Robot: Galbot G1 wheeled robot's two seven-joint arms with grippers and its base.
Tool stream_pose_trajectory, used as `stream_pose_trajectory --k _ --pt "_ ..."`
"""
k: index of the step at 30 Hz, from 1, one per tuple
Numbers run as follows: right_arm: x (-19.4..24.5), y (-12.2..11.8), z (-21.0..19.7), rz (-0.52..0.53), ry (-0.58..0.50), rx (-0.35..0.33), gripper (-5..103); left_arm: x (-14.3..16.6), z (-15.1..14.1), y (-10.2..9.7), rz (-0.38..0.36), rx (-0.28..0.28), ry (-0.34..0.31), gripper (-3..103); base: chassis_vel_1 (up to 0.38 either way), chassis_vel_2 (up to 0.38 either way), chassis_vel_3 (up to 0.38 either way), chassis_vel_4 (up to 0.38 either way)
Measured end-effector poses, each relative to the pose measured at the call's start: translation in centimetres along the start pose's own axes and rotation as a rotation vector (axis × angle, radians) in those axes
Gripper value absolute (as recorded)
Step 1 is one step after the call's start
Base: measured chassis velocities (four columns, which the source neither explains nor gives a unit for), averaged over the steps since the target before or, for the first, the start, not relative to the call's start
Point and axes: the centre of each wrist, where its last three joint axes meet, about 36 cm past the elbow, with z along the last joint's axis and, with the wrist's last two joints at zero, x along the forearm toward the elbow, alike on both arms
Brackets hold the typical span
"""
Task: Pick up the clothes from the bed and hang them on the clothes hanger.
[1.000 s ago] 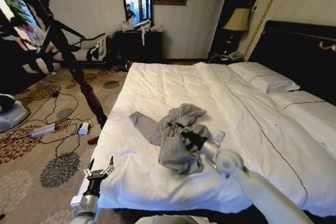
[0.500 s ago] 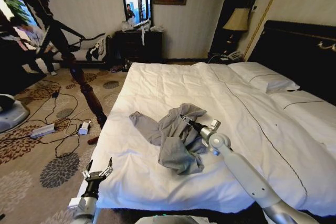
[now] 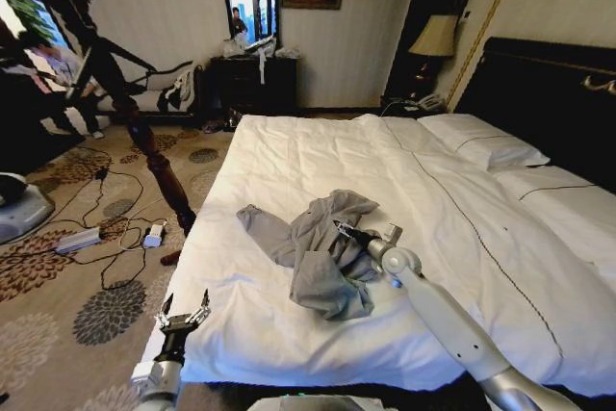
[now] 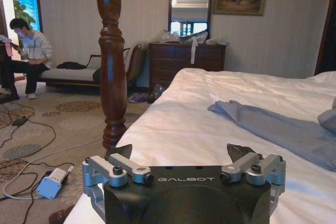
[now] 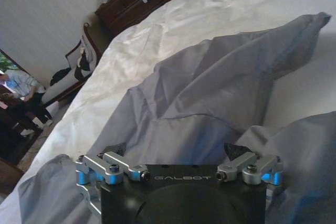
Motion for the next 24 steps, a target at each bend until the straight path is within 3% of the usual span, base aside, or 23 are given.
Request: stream_pose_trajectory --k 2,6,8,10,11,13,14,17,19,24 --pt "-0.1 0.1 0.0 -0.003 -0.004 0.002 101 0.0 0.0 0.0 0.0 0.0 0.0 100 0.0 0.0 0.0 0.0" --pt "-0.7 0.1 0.5 0.023 -0.043 0.057 80 0.0 0.0 0.0 -0.002 0.0 0.0 100 0.0 0.0 0.0 0.0" --pt "-0.7 0.0 0.6 0.028 -0.053 0.074 80 0.0 0.0 0.0 -0.003 -0.001 -0.001 100 0.0 0.0 0.0 0.0" --pt "-0.7 -0.2 0.7 0.03 -0.06 0.09 70 -0.1 0.0 0.1 -0.005 -0.002 -0.001 100 0.0 0.0 0.0 0.0" --pt "-0.7 -0.2 0.8 0.03 -0.06 0.094 64 -0.1 0.0 0.1 -0.005 -0.002 -0.001 100 0.0 0.0 0.0 0.0" --pt "-0.7 -0.2 0.8 0.031 -0.06 0.097 64 -0.1 0.1 0.1 -0.005 -0.002 -0.001 100 0.0 0.0 0.0 0.0" --pt "-0.6 -0.3 0.9 0.031 -0.063 0.1 53 -0.1 0.1 0.1 -0.005 -0.001 0.0 100 0.0 0.0 0.0 0.0" --pt "-0.5 -0.3 0.9 0.028 -0.069 0.103 47 -0.1 0.2 -0.1 -0.004 0.001 0.001 100 0.0 0.0 0.0 0.0" --pt "-0.2 -0.4 0.8 0.015 -0.077 0.109 36 -0.1 0.2 -0.2 -0.004 0.001 0.002 100 0.0 0.0 0.0 0.0" --pt "0.3 -0.5 1.0 -0.016 -0.086 0.112 20 0.1 0.3 -0.2 -0.006 -0.004 0.006 100 0.0 0.0 0.0 0.0"
